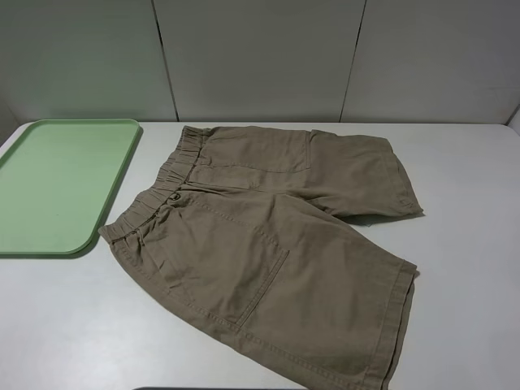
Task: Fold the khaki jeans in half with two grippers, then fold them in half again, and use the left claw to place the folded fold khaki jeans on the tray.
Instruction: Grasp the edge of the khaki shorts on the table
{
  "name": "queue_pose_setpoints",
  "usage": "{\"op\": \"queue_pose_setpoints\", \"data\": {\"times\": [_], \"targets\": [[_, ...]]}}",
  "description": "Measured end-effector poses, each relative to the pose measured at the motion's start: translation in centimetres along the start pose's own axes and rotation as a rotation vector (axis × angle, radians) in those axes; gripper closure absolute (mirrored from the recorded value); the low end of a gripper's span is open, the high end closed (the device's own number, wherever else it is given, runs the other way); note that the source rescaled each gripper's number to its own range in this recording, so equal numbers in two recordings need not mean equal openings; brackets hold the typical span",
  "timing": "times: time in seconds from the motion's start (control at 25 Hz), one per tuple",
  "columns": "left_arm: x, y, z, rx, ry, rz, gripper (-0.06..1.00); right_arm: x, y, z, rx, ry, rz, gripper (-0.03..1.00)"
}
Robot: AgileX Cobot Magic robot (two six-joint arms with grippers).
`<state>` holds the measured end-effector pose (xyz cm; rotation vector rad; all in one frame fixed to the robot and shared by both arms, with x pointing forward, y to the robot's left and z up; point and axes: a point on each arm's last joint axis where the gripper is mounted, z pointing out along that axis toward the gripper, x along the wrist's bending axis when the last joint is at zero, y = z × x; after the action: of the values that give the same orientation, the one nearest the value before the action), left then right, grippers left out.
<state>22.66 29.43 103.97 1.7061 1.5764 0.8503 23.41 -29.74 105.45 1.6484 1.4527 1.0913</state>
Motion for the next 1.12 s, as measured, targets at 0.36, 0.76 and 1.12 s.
{"op": "queue_pose_setpoints", "data": {"times": [0.36, 0.76, 1.12], "targets": [[0.00, 0.00, 0.00, 0.000, 0.000, 0.000, -0.05, 0.00, 0.00, 0.00, 0.000, 0.000, 0.000, -0.03], [0.00, 0.00, 0.00, 0.000, 0.000, 0.000, -0.05, 0.00, 0.00, 0.00, 0.000, 0.000, 0.000, -0.03], [0.00, 0.00, 0.00, 0.000, 0.000, 0.000, -0.05, 0.00, 0.02, 0.00, -0.003, 0.000, 0.000, -0.03]]}}
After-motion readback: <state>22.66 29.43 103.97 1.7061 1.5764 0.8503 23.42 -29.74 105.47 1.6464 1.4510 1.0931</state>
